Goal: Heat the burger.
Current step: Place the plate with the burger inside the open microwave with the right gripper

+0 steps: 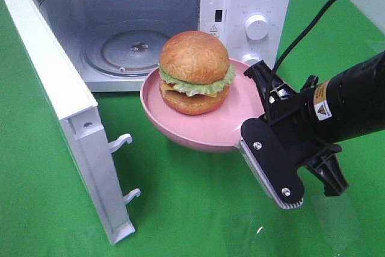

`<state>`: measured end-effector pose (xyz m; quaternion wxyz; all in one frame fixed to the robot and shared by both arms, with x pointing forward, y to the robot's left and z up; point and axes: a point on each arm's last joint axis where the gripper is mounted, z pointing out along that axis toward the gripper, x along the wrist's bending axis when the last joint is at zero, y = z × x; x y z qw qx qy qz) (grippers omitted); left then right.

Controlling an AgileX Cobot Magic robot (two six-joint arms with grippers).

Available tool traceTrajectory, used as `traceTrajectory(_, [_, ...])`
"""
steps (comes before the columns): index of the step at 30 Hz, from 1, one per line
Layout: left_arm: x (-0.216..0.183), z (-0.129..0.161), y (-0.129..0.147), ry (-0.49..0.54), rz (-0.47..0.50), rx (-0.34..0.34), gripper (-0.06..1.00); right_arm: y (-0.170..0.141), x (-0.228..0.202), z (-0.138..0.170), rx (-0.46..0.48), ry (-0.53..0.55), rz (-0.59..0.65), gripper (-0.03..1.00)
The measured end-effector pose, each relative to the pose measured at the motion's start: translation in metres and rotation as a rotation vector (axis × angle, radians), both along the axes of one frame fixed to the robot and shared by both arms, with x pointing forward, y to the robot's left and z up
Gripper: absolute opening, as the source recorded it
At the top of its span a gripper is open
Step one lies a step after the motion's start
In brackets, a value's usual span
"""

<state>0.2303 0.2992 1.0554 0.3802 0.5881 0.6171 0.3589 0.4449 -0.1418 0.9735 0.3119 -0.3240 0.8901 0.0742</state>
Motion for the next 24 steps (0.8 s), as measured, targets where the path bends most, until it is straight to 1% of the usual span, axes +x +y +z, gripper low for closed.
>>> traceTrajectory(3, [0.0,0.0,0.0,0.0,0.0,0.0,0.98,0.001,0.001,0.002,0.022,0.017,-0.002,0.04])
traceTrajectory(10, [0.0,0.0,0.0,0.0,0.0,0.0,0.98,0.005,0.006,0.008,0.025,-0.011,0.033,0.04])
traceTrajectory(16, [0.0,0.0,0.0,0.0,0.0,0.0,0.98,0.012,0.014,0.006,0.024,-0.004,0.032,0.04])
traceTrajectory(20, [0.0,0.0,0.0,0.0,0.0,0.0,0.98,0.028,0.02,0.003,0.019,0.001,0.066,0.04])
traceTrajectory(21, [0.0,0.0,0.0,0.0,0.0,0.0,0.98,0.028,0.02,0.003,0.019,0.001,0.066,0.04])
traceTrajectory(22, [0.0,0.0,0.0,0.0,0.0,0.0,0.98,0.036,0.021,0.002,0.017,0.003,0.082,0.04])
traceTrajectory(24, [0.0,0.0,0.0,0.0,0.0,0.0,0.98,0.039,0.023,0.001,0.016,0.002,0.09,0.04])
